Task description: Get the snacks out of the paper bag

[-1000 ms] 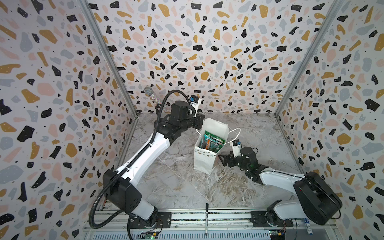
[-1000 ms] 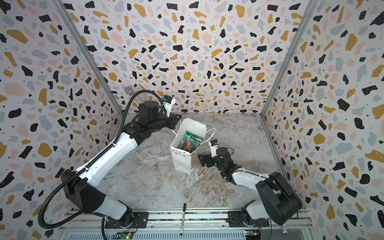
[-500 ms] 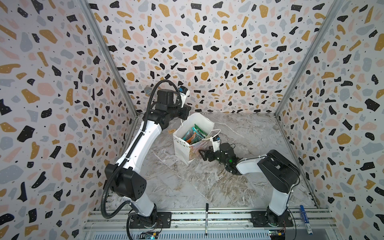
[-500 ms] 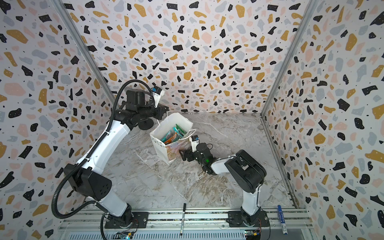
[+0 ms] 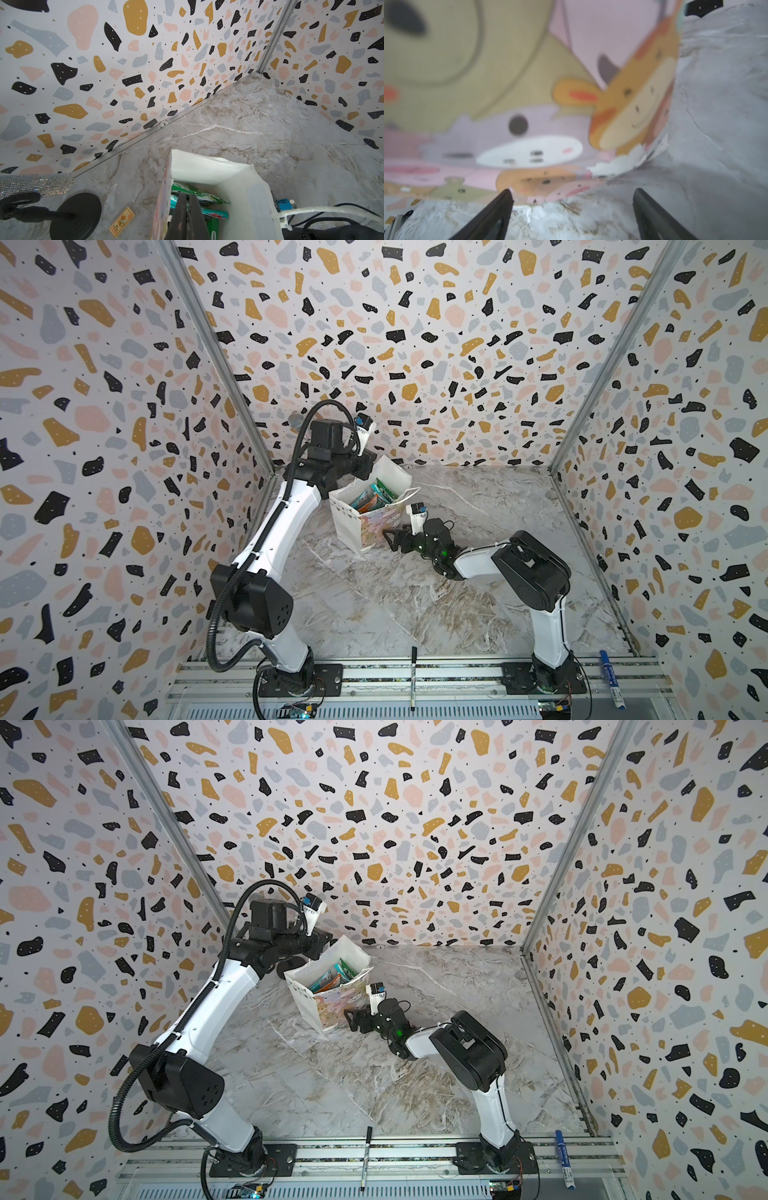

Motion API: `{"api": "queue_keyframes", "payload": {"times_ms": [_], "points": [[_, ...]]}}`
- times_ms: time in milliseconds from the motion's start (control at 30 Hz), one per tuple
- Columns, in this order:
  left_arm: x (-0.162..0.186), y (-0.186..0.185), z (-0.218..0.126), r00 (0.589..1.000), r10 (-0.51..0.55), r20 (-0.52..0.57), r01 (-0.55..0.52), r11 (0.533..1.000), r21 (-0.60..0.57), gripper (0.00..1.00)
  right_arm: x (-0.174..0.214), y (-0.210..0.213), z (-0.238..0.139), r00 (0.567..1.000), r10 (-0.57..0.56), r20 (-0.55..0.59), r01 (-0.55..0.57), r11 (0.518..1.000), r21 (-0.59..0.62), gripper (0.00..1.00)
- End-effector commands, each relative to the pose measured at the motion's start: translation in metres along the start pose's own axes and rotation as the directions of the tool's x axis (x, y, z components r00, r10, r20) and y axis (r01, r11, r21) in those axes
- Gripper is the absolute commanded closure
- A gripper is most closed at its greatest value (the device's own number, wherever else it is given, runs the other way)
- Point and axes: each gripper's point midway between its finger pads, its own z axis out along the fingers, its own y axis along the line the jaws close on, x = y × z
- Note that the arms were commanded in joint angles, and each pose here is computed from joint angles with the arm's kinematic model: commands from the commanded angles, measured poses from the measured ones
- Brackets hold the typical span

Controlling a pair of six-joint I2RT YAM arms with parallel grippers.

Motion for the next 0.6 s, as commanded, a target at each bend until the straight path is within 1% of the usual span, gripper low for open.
{"api": "queue_keyframes", "payload": {"times_ms": [0, 100, 233, 333, 433, 567], "points": [[-0.043, -0.015, -0.032, 0.981, 0.01, 0.196, -0.014, 1.0, 0.018, 1.0, -0.01, -0.007, -0.029, 0.999, -0.034, 0.013, 0.033, 0.998, 0.049, 0.07], [-0.038, -0.024, -0.038, 0.974, -0.019, 0.225, 0.01, 0.999, 0.042, 1.0, -0.001, -0.028, -0.055, 0.999, -0.046, -0.01, 0.047, 0.993, 0.107, 0.06], [-0.028, -0.042, -0.038, 0.976, -0.03, 0.217, 0.015, 0.997, 0.073, 1.0, 0.008, -0.061, -0.088, 0.997, -0.056, -0.045, 0.064, 0.976, 0.206, 0.05], [-0.022, -0.06, -0.037, 0.978, -0.03, 0.208, 0.011, 0.996, 0.093, 1.0, 0.012, -0.09, -0.114, 0.997, -0.041, -0.069, 0.06, 0.952, 0.3, 0.05], [-0.017, -0.081, -0.034, 0.979, -0.028, 0.204, 0.005, 0.994, 0.112, 1.0, 0.009, -0.111, -0.14, 0.997, -0.029, -0.066, 0.052, 0.928, 0.37, 0.05], [-0.007, -0.109, -0.028, 0.982, -0.02, 0.187, -0.003, 0.992, 0.124, 1.0, -0.002, -0.133, -0.171, 0.997, -0.05, -0.054, 0.069, 0.892, 0.446, 0.04]]}}
